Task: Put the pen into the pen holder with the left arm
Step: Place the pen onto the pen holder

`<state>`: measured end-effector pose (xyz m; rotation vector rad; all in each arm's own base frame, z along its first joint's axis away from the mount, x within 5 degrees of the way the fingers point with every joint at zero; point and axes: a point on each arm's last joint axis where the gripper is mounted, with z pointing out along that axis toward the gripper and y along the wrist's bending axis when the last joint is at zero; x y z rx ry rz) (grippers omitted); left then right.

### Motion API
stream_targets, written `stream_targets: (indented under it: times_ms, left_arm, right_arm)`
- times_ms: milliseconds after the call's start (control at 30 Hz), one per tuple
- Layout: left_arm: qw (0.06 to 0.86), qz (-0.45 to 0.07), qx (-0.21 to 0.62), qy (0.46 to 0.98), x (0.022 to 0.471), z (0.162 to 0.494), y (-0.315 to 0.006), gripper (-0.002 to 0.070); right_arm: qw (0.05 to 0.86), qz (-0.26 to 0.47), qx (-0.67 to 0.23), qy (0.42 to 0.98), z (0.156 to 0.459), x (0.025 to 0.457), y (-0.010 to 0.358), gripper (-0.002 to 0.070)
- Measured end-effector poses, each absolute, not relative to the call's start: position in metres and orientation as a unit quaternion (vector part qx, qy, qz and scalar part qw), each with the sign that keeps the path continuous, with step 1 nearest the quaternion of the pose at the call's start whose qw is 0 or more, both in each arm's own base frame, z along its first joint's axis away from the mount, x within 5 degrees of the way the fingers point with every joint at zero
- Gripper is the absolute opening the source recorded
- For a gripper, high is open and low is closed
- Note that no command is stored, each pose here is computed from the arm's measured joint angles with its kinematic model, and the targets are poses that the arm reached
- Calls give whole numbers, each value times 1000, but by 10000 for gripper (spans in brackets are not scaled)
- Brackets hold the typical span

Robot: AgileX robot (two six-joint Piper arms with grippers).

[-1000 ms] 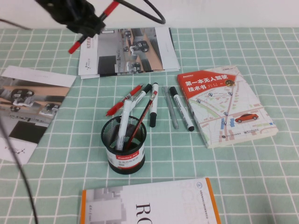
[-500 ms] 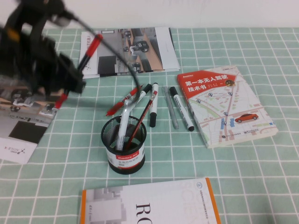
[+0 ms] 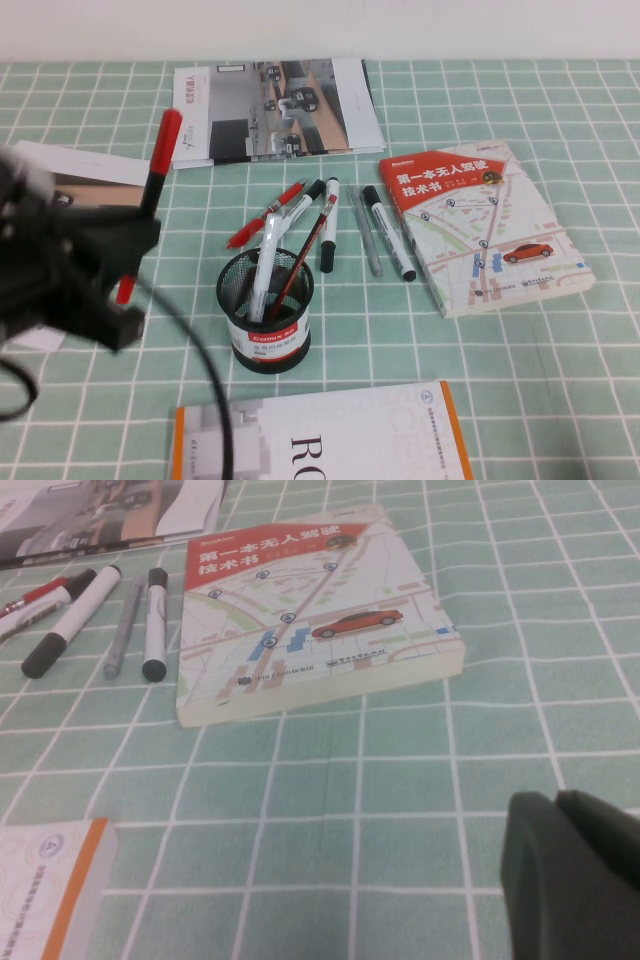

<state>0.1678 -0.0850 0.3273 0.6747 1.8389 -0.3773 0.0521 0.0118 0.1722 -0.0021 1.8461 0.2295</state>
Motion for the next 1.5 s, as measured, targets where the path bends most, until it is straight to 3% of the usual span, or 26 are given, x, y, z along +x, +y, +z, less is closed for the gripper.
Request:
stream_targets:
  times_ms: [300,567,1067,1500]
  left_arm:
    - [589,-176,288,734,150,297,-82,56]
    - [606,-156,317,713,148,290,-83,56]
    - [533,-132,219,807,151,274,-68,56]
    - [561,-143,250,776,145,280,-84,55]
  right_arm:
    - [598,99,-1,796,172,52,12,-20]
    - [598,99,-1,796,172,52,12,-20]
    - [598,99,-1,796,172,52,12,-20]
    - [598,99,-1,796,172,52,12,-20]
